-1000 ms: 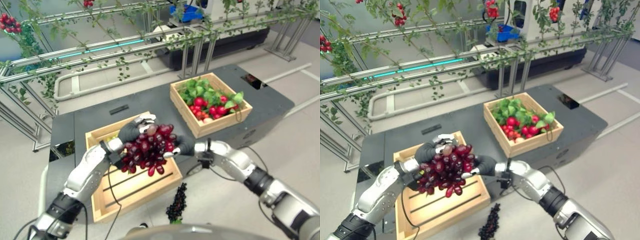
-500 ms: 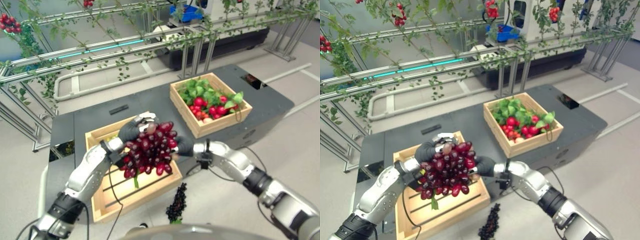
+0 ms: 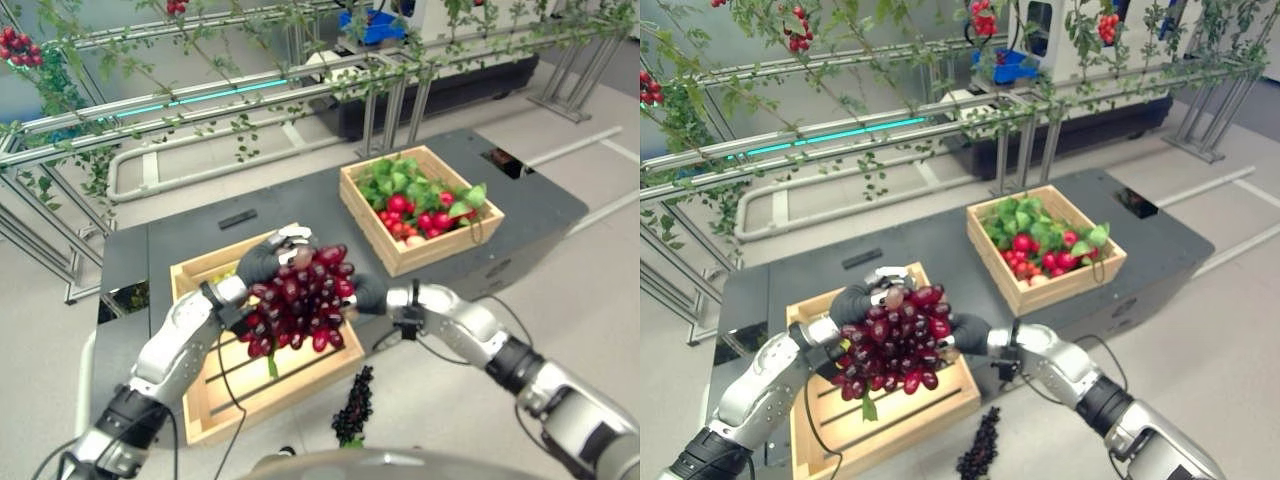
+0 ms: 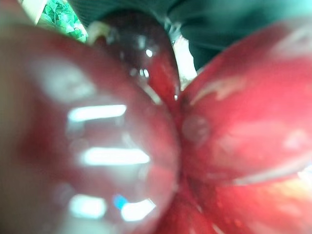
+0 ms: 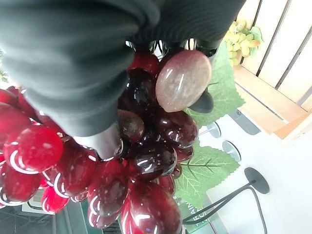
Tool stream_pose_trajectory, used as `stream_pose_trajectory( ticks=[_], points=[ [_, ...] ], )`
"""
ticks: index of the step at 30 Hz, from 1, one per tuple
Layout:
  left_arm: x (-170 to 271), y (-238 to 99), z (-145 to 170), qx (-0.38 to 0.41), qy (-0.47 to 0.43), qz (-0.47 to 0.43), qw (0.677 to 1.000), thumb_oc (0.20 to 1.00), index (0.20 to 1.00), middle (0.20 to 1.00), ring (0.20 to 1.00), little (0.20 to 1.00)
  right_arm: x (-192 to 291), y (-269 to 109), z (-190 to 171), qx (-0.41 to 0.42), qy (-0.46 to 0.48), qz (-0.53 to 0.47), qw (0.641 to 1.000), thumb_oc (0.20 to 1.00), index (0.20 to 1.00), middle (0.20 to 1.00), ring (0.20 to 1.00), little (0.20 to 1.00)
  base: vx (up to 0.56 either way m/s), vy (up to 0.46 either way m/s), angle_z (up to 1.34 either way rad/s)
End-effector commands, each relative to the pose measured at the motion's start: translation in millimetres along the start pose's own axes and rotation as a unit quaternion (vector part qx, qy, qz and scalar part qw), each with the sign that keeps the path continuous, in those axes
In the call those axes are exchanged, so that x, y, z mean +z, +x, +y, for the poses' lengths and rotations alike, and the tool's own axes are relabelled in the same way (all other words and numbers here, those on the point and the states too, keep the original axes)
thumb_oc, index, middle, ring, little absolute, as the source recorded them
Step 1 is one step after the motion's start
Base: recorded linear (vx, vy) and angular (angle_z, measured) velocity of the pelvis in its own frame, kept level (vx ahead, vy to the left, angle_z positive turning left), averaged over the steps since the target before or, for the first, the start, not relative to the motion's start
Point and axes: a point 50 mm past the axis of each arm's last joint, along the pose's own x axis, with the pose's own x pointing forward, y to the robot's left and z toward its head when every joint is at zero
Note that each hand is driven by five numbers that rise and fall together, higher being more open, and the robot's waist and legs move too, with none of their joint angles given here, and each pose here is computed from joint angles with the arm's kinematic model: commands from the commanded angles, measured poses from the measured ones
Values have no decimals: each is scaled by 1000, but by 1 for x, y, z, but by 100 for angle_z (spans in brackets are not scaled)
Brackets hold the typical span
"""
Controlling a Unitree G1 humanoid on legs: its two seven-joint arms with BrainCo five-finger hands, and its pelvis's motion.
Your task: Pick up the fruits from the basket on one side to the basket on the other side
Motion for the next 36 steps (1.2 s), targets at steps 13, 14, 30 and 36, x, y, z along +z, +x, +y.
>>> stream_pose_trajectory(
  ticks=[13, 14, 30, 36],
  points=[
    [26, 11, -4, -25, 40, -69, 997, 1000, 1000, 1000, 1000, 1000, 26, 10, 9, 34, -4, -80, 996, 200, 200, 200, 200, 200, 0, 0, 0],
    [27, 10, -3, -24, 42, -69, 996, 1000, 1000, 1000, 1000, 1000, 26, 9, 8, 32, -2, -81, 996, 200, 200, 200, 200, 200, 0, 0, 0],
    [30, 1, 2, -7, 49, -70, 996, 1000, 1000, 1000, 1000, 1000, 28, -11, -5, -15, -4, -97, 995, 200, 200, 200, 200, 200, 0, 0, 0],
    [31, -4, 5, 8, 51, -73, 996, 1000, 1000, 1000, 1000, 1000, 31, -24, -13, -46, -5, -111, 993, 200, 200, 200, 200, 200, 0, 0, 0]
  ],
)
